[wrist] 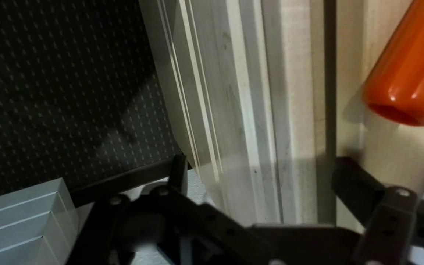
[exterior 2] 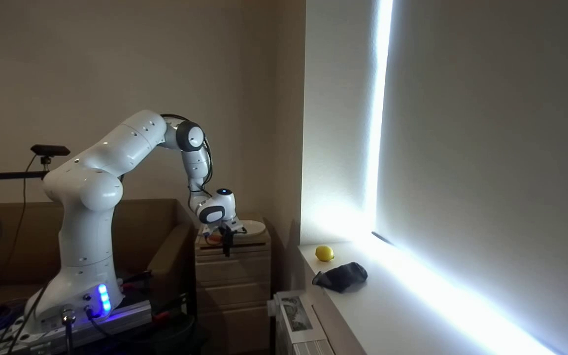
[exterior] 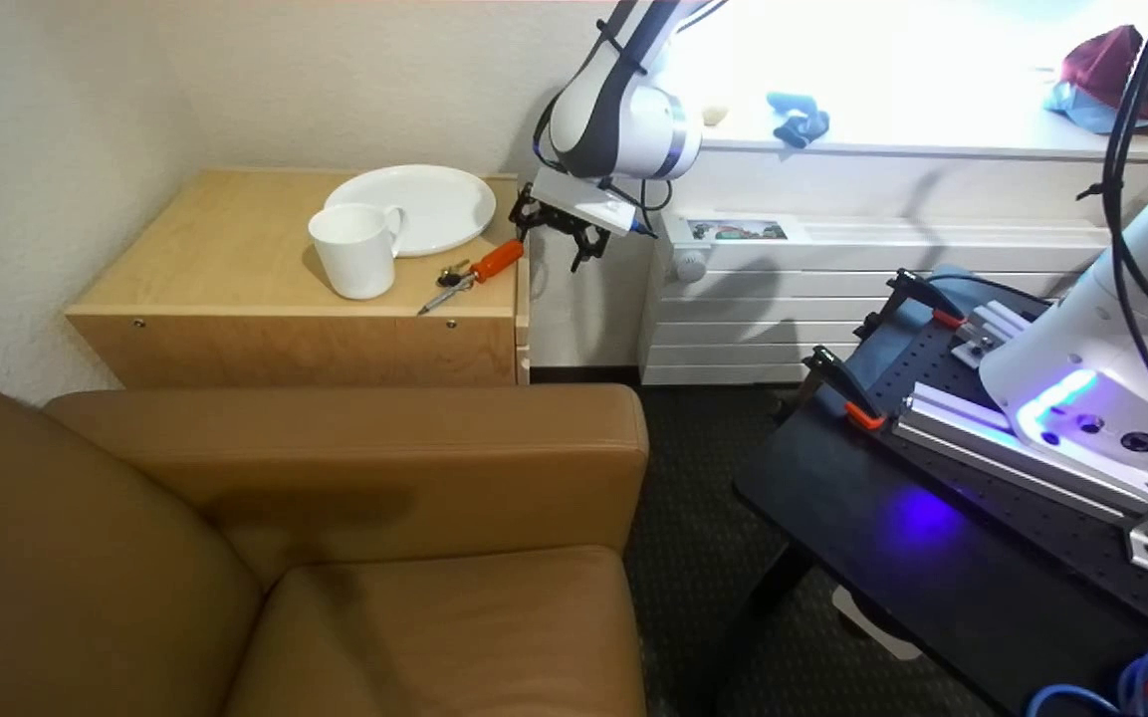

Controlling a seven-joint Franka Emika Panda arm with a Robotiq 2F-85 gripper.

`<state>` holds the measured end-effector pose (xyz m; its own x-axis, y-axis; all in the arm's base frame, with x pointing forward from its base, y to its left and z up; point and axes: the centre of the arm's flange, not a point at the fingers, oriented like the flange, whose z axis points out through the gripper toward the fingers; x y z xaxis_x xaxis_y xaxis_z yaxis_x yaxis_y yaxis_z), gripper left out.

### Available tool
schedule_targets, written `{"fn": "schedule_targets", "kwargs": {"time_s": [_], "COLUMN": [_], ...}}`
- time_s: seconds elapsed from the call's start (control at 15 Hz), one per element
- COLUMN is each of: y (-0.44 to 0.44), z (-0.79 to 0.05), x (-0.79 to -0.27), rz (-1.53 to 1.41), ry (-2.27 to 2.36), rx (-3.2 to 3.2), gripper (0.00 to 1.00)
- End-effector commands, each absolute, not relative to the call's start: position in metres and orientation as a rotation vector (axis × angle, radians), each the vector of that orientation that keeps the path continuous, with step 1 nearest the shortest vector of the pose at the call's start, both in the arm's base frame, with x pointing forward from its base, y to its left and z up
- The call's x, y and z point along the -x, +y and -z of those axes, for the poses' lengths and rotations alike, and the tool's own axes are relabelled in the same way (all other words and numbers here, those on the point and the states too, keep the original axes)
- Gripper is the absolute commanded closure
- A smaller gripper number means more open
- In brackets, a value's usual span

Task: Open the topmost drawer

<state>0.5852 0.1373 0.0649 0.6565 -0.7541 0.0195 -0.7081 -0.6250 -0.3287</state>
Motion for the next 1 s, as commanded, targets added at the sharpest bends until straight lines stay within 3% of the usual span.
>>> {"fn": "schedule_targets", "kwargs": {"time_s": [0.0, 0.93], "y": [0.141, 0.136], "z": [-0.049, -0.035], "x": [-0.573, -0.584], "rz": [0.352, 0.350], "ry": [1.087, 1.127], "rx": [2.615, 2.611], "gripper": [0.00, 0.00]}}
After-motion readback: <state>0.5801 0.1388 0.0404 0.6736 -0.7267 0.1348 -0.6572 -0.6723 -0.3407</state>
